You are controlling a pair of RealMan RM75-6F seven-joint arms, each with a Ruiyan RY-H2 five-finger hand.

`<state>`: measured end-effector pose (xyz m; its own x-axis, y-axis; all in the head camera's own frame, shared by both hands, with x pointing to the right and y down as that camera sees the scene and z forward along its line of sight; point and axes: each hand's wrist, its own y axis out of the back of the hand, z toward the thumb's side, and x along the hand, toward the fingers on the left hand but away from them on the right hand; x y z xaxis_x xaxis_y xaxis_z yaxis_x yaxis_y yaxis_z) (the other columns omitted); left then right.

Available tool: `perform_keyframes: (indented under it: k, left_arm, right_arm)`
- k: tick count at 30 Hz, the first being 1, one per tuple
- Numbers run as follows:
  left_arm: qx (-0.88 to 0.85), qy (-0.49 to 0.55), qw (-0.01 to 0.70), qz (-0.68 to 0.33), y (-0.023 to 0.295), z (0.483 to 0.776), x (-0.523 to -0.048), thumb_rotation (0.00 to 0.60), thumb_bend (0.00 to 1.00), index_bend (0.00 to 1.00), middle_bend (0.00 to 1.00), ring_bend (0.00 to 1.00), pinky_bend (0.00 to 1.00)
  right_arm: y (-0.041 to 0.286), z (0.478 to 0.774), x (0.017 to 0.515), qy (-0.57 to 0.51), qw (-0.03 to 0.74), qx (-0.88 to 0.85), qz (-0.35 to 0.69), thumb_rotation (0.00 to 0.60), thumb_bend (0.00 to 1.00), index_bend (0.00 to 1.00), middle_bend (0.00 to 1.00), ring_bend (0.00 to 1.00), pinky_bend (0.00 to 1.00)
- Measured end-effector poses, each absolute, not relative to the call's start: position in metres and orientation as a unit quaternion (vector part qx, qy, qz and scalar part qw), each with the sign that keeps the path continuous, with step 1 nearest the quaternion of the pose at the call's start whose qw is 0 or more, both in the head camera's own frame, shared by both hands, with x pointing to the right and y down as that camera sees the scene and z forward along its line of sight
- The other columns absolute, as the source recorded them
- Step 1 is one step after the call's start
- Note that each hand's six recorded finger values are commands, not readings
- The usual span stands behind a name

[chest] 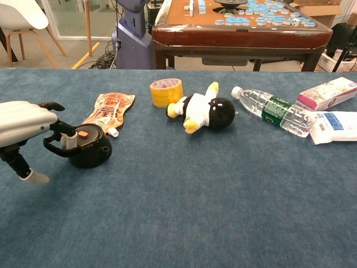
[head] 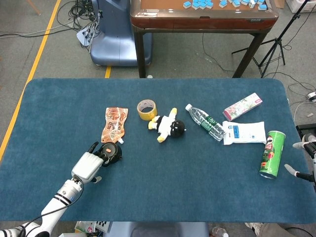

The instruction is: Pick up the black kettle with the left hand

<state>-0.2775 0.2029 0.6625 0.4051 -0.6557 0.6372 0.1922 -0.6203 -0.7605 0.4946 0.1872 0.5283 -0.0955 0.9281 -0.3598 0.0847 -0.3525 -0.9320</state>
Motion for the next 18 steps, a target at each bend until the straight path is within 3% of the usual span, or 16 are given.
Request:
perform_keyframes:
  k: [18]
  left_arm:
    - [-0.737, 0.151, 0.405, -0.52, 0.205, 0.6636, -0.2756, 0.6, 0.12, 0.49, 0.49, 0.4, 0.0]
  right_arm:
    - [0.1888, 0.5305, 0.4963, -0.444, 0.352, -0.571, 0.594, 0.6, 0.11, 0.38, 0.39, 0.26, 0.28]
